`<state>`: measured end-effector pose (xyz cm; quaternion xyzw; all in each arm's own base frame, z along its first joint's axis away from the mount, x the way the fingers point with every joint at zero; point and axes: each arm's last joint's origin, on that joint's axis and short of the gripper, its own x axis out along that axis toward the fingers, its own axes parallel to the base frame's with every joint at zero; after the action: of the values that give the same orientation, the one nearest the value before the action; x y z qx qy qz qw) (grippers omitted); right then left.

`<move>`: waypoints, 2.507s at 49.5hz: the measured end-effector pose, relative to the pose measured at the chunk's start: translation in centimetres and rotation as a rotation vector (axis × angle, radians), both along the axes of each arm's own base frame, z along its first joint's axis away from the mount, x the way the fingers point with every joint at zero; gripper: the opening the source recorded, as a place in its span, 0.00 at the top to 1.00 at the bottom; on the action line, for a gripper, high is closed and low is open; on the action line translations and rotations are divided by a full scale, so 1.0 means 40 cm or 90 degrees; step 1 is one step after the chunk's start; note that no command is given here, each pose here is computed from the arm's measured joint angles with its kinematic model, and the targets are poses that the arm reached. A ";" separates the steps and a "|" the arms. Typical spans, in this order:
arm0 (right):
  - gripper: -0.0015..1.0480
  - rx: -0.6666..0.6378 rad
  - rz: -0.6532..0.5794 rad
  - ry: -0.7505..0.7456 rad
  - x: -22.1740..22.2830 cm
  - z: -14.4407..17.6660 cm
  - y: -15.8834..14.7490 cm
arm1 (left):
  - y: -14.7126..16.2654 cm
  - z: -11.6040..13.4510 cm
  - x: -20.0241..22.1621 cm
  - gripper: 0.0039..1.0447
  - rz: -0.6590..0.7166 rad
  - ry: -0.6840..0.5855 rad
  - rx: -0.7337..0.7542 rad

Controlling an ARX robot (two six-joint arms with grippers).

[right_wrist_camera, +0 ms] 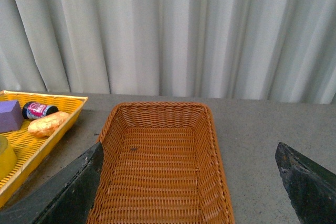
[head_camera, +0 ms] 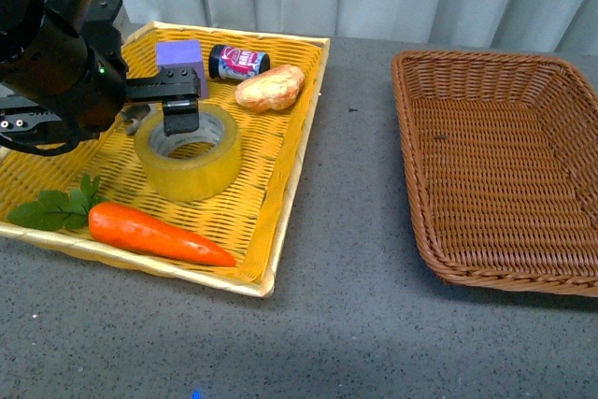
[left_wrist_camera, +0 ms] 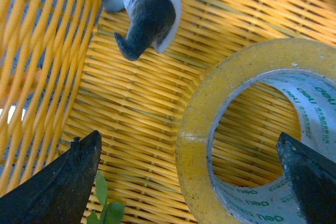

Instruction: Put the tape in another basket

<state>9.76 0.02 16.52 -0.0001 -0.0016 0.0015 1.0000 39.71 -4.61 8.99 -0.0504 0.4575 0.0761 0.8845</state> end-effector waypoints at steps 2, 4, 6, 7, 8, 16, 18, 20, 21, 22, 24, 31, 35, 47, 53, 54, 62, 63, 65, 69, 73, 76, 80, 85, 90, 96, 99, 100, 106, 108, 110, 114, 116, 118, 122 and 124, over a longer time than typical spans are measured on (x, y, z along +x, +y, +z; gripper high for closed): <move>0.09 0.000 0.000 0.000 0.000 0.000 0.000 | 0.000 -0.007 0.003 0.06 0.005 0.008 -0.003; 0.09 0.000 0.000 0.000 0.000 0.000 0.000 | 0.000 -0.013 0.005 0.06 0.010 0.014 -0.002; 0.09 0.000 0.000 0.000 0.000 0.000 0.000 | 0.000 -0.018 0.006 0.06 0.017 0.015 0.000; 0.09 0.000 0.000 0.000 0.000 0.000 0.000 | 0.001 -0.019 0.007 0.06 0.021 0.015 0.002; 0.09 0.000 0.000 0.000 0.000 0.000 0.000 | 0.001 -0.019 0.007 0.06 0.024 0.015 0.003; 0.09 0.000 0.000 0.000 0.000 0.000 0.000 | -0.002 -0.021 0.012 0.09 0.043 0.019 -0.004; 0.09 0.000 0.000 0.000 0.000 0.000 0.000 | -0.004 -0.020 0.014 0.18 0.044 0.018 -0.006; 0.09 0.000 0.000 0.000 0.000 0.000 0.000 | -0.005 -0.019 0.015 0.23 0.045 0.018 -0.008; 0.09 0.000 0.000 0.000 0.000 0.000 0.000 | -0.006 -0.018 0.015 0.26 0.044 0.018 -0.008; 0.09 0.000 0.000 0.000 0.000 0.000 0.000 | -0.006 -0.017 0.016 0.30 0.045 0.018 -0.007; 0.09 0.000 0.000 0.000 0.000 0.000 0.000 | -0.007 -0.017 0.017 0.35 0.045 0.018 -0.005; 0.09 0.000 0.000 0.000 0.000 0.000 0.000 | -0.014 -0.017 0.018 0.57 0.036 0.027 -0.014; 0.09 0.000 0.000 0.000 0.000 0.000 0.000 | -0.015 -0.017 0.020 0.69 0.036 0.030 -0.016; 0.09 0.000 0.000 0.000 0.000 0.000 0.000 | -0.018 -0.016 0.020 0.85 0.021 0.031 -0.021; 0.09 0.000 0.000 0.000 0.000 0.000 0.000 | -0.020 -0.007 0.019 0.85 -0.018 0.033 -0.024; 0.09 0.000 0.000 0.000 0.000 0.000 0.000 | -0.023 -0.002 0.018 0.85 -0.031 0.032 -0.029; 0.09 0.000 0.000 0.000 0.000 0.000 0.000 | -0.041 0.084 0.026 0.85 -0.181 -0.041 -0.018; 0.09 0.000 0.000 0.000 0.000 0.000 0.000 | -0.045 0.099 0.028 0.85 -0.203 -0.053 -0.018; 0.09 0.000 0.000 0.000 0.000 0.000 0.000 | -0.050 0.124 0.032 0.85 -0.236 -0.073 -0.016; 0.09 0.000 0.000 0.000 0.000 0.000 0.000 | -0.082 0.203 0.041 0.85 -0.353 -0.141 -0.001; 0.09 0.000 0.000 0.000 0.000 0.000 0.000 | -0.126 0.252 0.047 0.85 -0.451 -0.191 0.023; 0.09 0.000 0.000 0.000 0.000 0.000 0.000 | -0.166 0.277 0.050 0.85 -0.514 -0.219 0.041; 0.09 0.000 0.000 0.000 0.000 0.000 0.000 | -0.206 0.291 0.049 0.85 -0.589 -0.241 0.045; 0.09 0.000 0.000 0.000 0.000 0.000 0.000 | -0.250 0.300 0.048 0.85 -0.672 -0.262 0.053; 0.09 0.000 0.000 0.000 0.000 0.000 0.000 | -0.306 0.301 0.047 0.85 -0.765 -0.287 0.076; 0.09 0.000 0.000 0.000 0.000 0.000 0.000 | -0.350 0.289 0.043 0.85 -0.819 -0.298 0.100; 0.09 0.000 0.000 0.000 0.000 0.000 0.000 | -0.370 0.275 0.038 0.85 -0.850 -0.289 0.113; 0.09 0.000 0.000 0.000 0.000 0.000 0.000 | -0.372 0.273 0.037 0.85 -0.853 -0.287 0.114; 0.09 0.000 0.000 0.000 0.000 0.000 0.000 | -0.396 0.242 0.035 0.85 -0.881 -0.270 0.127; 0.09 0.000 0.000 0.000 0.000 0.000 0.000 | -0.403 0.233 0.036 0.85 -0.886 -0.266 0.125; 0.09 0.000 0.000 0.000 0.000 0.000 0.000 | -0.406 0.229 0.036 0.85 -0.888 -0.264 0.123; 0.09 0.000 0.000 0.000 0.000 0.000 0.000 | -0.407 0.226 0.036 0.85 -0.889 -0.263 0.123; 0.09 0.000 0.000 0.000 0.000 0.000 0.000 | -0.407 0.227 0.037 0.85 -0.888 -0.265 0.123; 0.09 0.000 0.000 0.000 0.000 0.000 0.000 | -0.408 0.229 0.038 0.85 -0.888 -0.267 0.124; 0.09 -0.002 0.002 0.001 0.000 0.000 0.000 | -0.408 0.232 0.039 0.85 -0.888 -0.269 0.124; 0.09 -0.021 0.040 0.051 0.000 -0.001 0.001 | -0.408 0.232 0.039 0.85 -0.887 -0.269 0.124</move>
<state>9.75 0.08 16.49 -0.0165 0.0385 0.0329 0.9986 41.28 -20.92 18.25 0.3177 0.1939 -0.4750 0.7974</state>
